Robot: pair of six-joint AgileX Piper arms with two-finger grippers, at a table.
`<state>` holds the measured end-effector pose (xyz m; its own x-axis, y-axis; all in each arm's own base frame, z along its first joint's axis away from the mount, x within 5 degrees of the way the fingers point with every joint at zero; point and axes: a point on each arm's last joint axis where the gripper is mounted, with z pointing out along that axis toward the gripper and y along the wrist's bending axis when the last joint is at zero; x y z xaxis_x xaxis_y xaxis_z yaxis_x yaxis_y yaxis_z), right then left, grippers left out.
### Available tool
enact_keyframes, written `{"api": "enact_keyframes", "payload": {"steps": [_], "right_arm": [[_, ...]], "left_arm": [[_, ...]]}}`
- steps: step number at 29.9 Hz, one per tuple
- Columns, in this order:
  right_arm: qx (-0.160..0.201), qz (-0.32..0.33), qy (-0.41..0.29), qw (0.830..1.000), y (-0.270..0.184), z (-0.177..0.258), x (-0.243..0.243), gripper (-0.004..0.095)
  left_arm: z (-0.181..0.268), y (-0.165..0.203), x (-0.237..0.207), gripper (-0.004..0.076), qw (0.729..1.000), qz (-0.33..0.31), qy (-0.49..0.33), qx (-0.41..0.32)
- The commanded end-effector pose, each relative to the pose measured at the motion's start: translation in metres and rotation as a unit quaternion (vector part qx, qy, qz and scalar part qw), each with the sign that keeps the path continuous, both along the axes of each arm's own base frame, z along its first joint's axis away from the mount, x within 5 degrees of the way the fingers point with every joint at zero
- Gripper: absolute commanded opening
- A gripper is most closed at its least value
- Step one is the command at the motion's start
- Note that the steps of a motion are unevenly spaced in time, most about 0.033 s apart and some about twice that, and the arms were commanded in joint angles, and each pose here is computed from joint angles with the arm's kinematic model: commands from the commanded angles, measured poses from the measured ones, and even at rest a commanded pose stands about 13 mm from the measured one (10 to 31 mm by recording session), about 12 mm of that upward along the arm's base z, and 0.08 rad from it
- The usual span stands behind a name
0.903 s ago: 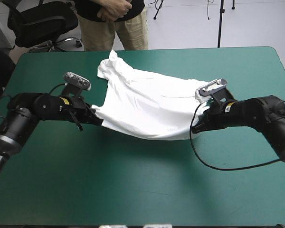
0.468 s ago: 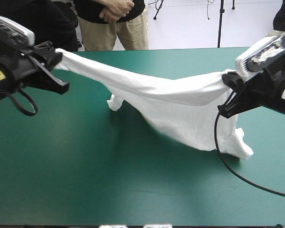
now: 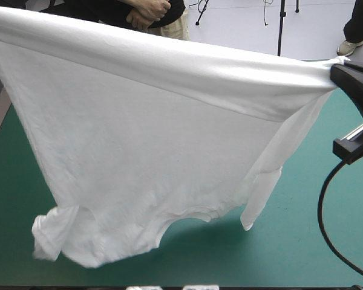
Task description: Fold the cloth
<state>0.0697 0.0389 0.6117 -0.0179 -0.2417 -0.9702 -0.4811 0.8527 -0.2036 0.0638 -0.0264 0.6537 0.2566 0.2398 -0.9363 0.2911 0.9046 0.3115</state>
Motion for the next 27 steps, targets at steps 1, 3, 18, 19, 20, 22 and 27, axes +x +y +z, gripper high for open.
{"api": "enact_keyframes", "payload": {"steps": [1,3,18,19,20,22,27], "right_arm": [[0.004,-0.004,0.003,1.000,0.000,0.000,0.002,-0.0012],[-0.006,-0.006,0.032,0.999,0.005,-0.011,0.017,-0.0013],[-0.124,-0.060,0.239,0.961,0.049,-0.133,0.194,-0.0017],[-0.126,-0.064,0.235,0.962,0.052,-0.139,0.207,-0.0017],[-0.127,-0.068,0.232,0.962,0.054,-0.145,0.219,-0.0017],[-0.127,-0.074,0.226,0.963,0.057,-0.157,0.240,-0.0017],[-0.107,-0.103,0.208,0.967,0.049,-0.183,0.287,-0.0017]], "left_arm": [[-0.002,0.001,0.015,-0.0017,0.999,0.029,0.013,-0.006],[-0.013,-0.002,0.036,-0.0017,0.997,0.045,0.058,0.008],[-0.127,-0.047,0.228,-0.0017,0.959,0.084,0.258,0.085],[-0.134,-0.050,0.240,-0.0017,0.957,0.087,0.261,0.090],[-0.141,-0.053,0.253,-0.0017,0.956,0.092,0.261,0.092],[-0.153,-0.057,0.274,-0.0017,0.957,0.103,0.259,0.083],[-0.185,-0.066,0.319,-0.0017,0.957,0.121,0.252,0.080]]}}
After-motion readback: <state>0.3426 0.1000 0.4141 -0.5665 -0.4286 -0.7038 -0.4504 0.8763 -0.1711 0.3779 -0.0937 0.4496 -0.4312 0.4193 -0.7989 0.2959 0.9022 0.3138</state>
